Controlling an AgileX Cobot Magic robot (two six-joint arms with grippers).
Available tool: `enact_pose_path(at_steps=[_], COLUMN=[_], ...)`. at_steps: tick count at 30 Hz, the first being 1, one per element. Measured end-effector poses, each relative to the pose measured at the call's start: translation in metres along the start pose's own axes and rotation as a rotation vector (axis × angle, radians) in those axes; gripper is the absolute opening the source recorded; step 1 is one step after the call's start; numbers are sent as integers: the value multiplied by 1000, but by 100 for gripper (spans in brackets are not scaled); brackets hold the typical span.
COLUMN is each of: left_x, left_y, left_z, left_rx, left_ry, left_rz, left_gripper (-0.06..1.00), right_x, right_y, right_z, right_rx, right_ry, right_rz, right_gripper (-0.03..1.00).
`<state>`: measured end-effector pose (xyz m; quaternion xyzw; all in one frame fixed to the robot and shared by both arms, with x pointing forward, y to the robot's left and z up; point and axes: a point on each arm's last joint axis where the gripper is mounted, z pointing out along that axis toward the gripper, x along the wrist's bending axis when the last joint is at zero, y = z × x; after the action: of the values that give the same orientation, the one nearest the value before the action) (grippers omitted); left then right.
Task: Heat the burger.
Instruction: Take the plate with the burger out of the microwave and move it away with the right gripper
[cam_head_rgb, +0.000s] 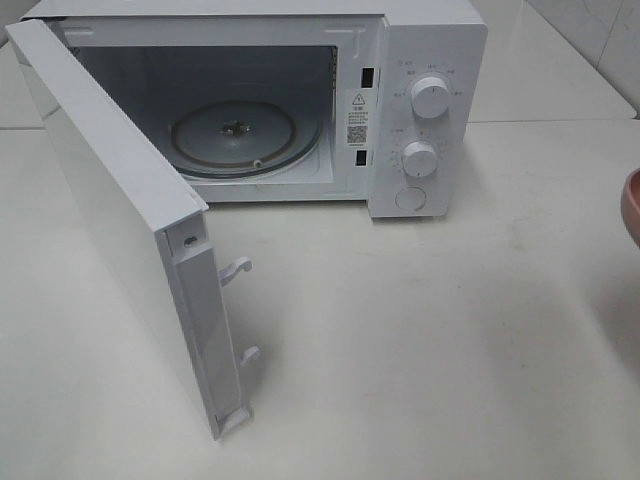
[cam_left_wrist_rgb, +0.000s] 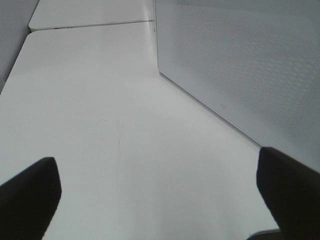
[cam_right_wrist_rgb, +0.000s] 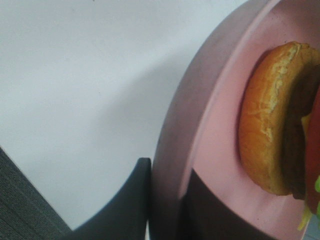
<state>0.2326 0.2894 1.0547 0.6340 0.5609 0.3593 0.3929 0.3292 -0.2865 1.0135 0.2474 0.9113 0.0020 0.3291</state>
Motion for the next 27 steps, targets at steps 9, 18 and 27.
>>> enact_pose_path(at_steps=[9, 18, 27], left_x=[0, 0, 0], left_y=[0, 0, 0], left_z=[0, 0, 0], left_rx=[0, 0, 0], left_ry=[0, 0, 0], left_rz=[0, 0, 0], left_gripper=[99, 99, 99], right_x=[-6, -8, -5], right_y=[-5, 4, 19], right_z=[4, 20, 44], right_rx=[111, 260, 361], right_ry=[-69, -115, -181], right_rz=[211, 354, 562], right_gripper=[11, 11, 11])
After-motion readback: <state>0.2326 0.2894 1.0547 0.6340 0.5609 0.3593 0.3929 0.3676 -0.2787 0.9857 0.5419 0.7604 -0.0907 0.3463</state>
